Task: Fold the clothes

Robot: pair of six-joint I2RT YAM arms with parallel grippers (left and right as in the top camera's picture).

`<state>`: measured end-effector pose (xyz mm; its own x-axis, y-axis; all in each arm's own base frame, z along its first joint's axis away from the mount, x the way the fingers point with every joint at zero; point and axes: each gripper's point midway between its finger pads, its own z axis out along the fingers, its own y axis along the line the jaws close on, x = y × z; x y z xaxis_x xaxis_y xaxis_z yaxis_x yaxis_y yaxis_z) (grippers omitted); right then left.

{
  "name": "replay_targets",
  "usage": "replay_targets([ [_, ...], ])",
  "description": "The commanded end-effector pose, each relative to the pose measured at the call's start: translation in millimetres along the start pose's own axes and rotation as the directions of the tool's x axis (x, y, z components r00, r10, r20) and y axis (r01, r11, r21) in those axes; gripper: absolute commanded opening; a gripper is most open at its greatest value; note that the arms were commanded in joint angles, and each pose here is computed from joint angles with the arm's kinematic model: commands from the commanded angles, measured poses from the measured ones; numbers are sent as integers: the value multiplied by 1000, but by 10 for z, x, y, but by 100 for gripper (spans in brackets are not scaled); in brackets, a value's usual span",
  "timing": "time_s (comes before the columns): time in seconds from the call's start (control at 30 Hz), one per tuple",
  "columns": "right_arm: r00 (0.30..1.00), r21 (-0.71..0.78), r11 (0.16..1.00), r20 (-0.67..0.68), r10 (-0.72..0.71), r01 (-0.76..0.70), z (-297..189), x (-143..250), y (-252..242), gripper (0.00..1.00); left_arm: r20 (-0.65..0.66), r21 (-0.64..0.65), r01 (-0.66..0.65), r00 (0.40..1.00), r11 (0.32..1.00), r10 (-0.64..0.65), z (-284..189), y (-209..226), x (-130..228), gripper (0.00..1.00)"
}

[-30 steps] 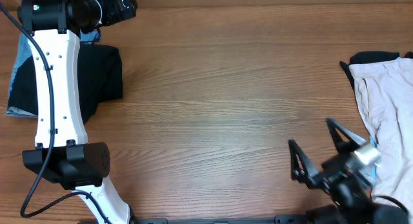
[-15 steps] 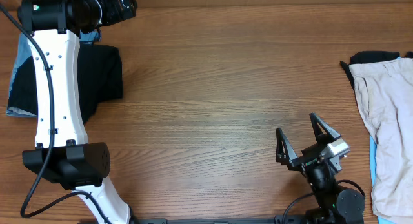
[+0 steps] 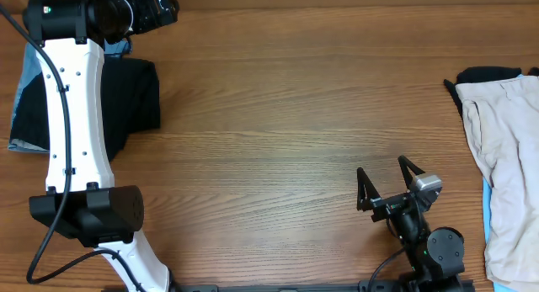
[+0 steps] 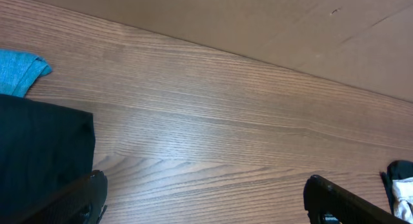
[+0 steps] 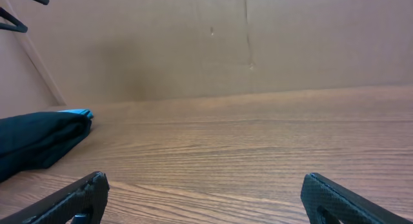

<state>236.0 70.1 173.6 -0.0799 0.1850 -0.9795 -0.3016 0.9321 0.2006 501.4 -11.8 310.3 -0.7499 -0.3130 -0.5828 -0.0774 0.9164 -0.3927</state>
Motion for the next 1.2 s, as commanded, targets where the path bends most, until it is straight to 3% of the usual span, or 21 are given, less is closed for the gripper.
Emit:
replay_targets([
  [0.0,1000,6,1000,1,3,-3,3,25,-14,100,5,0,7,1000,1000,-7,-25,-11,-3,100],
  [0.53,1000,6,1000,1,3,-3,3,25,-13,100,16,4,3,1000,1000,-3,-101,-41,-8,100],
  [0.67,1000,6,1000,1,3,-3,3,25,-13,100,102,26,-27,994,999,24,-547,-211,-95,100],
  [0.83,1000,6,1000,1,3,-3,3,25,-13,100,265,62,-87,962,994,68,-1444,-509,-111,100],
  [0.97,1000,6,1000,1,3,-3,3,25,-13,100,302,79,-114,950,990,85,-1909,-619,244,100],
  [1.17,1000,6,1000,1,3,-3,3,25,-13,100,143,61,-73,988,995,64,-1815,-288,1529,100],
])
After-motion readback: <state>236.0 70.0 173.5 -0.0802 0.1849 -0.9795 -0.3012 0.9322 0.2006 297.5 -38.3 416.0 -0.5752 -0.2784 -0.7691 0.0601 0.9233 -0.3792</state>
